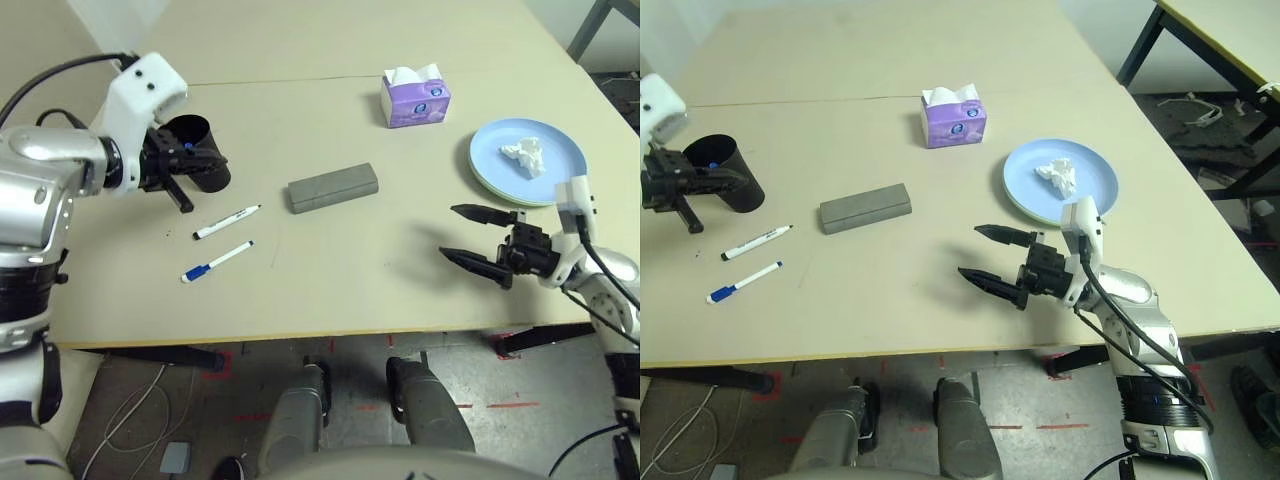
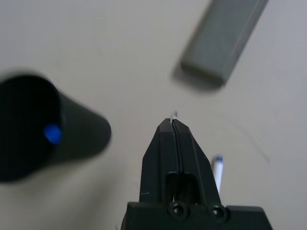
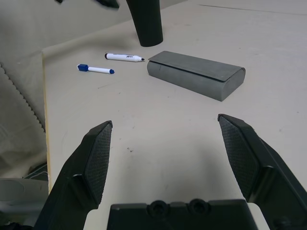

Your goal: Organize and tidy the items on the table.

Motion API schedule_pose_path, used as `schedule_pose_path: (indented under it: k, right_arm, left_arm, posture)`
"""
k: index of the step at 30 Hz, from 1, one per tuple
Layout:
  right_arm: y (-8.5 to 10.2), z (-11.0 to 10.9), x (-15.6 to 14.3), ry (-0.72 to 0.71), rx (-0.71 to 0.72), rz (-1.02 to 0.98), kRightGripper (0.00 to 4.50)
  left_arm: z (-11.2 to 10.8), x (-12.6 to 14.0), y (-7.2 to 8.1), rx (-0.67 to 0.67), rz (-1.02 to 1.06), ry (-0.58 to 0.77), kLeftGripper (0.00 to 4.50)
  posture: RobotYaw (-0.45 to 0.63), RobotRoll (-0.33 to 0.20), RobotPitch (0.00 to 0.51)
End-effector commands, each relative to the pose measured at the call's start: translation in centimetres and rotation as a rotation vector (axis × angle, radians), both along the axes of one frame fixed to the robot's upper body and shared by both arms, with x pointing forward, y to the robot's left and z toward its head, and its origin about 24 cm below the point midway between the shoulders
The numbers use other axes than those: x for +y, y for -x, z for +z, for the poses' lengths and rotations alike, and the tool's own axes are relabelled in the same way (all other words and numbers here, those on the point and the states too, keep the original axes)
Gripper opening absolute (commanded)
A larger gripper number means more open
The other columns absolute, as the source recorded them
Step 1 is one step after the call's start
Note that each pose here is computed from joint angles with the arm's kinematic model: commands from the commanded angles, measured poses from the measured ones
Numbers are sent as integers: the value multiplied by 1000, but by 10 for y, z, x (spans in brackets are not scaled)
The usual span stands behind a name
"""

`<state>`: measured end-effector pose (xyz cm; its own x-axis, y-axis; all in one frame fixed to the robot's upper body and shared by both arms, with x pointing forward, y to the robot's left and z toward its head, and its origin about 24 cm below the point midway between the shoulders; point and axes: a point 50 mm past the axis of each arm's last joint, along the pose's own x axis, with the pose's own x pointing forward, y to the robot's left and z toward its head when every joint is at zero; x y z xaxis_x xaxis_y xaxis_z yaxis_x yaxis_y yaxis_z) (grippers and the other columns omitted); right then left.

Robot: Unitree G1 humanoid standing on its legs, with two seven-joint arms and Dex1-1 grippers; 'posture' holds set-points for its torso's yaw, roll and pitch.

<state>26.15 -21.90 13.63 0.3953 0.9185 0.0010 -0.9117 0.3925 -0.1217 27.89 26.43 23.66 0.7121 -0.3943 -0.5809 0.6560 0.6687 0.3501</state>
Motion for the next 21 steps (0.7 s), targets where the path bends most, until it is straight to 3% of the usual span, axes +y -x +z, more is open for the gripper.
schedule_pose_path:
  k: [1, 10, 21]
  right_arm:
    - [1, -2, 3, 11, 7, 14, 4500]
    - [3, -3, 2, 16, 10, 18, 4500]
    - [7, -3, 3, 14, 19, 22, 4500]
  left_arm:
    - [-11, 0, 5, 58, 5, -28, 1259]
    - [-39, -1, 4, 133, 17, -14, 4391]
    - [-59, -2, 4, 207, -8, -44, 4481]
  posture:
    - [-194, 0, 185]
    - [-200, 0, 187]
    - [-216, 0, 194]
